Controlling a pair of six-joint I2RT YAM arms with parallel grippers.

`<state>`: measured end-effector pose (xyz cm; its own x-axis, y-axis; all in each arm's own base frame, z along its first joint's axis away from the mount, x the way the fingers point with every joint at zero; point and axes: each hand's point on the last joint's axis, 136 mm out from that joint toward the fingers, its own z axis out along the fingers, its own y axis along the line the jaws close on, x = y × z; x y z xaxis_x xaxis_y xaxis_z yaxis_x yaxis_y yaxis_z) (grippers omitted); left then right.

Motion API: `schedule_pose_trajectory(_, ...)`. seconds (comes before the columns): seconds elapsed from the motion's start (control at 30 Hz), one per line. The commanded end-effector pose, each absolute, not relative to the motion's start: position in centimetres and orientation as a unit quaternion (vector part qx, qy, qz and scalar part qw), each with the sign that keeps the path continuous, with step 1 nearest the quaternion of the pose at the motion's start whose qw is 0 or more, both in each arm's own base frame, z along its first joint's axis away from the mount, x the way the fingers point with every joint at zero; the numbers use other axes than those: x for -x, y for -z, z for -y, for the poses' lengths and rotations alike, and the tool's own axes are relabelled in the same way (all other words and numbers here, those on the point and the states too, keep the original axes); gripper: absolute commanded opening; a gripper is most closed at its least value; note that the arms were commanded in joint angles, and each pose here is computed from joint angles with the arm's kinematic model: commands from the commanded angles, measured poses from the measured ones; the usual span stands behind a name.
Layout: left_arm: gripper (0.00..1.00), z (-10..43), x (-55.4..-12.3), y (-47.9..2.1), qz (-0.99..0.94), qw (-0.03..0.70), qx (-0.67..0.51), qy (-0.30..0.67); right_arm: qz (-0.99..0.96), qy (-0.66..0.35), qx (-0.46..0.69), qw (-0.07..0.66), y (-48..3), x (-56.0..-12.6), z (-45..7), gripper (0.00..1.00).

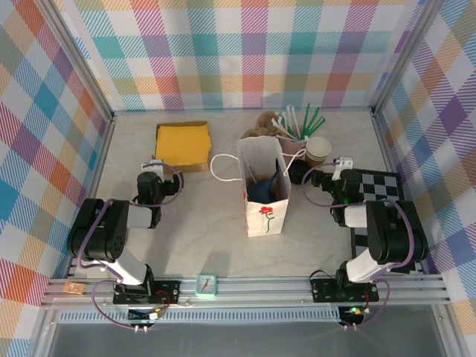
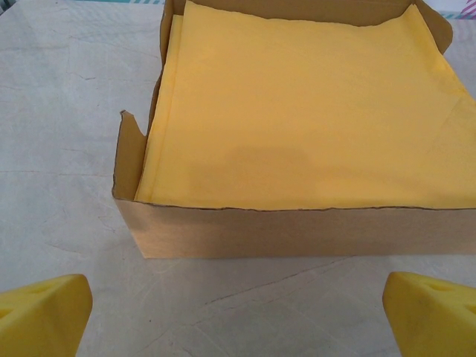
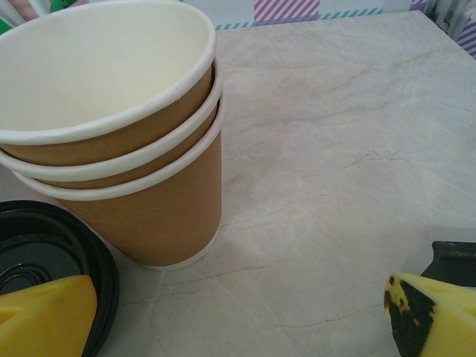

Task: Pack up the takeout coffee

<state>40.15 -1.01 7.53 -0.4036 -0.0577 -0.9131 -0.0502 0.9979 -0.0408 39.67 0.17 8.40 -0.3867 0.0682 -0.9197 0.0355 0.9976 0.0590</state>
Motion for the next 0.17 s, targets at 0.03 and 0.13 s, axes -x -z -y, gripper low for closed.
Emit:
schedule_pose_trajectory(0.03, 1.00, 1.37, -40.16, -8.00, -0.834, 0.550, 0.030, 0.014, -0.825, -0.017, -0.036, 0.564, -9.17, -39.69, -0.27, 0.99)
schedule_pose_trajectory(0.13, 1.00, 1.40, -40.17, -8.03, -0.834, 0.551, 0.030, 0.015, -0.823, -0.016, -0.035, 0.566, -9.25, -39.66, -0.26, 0.99)
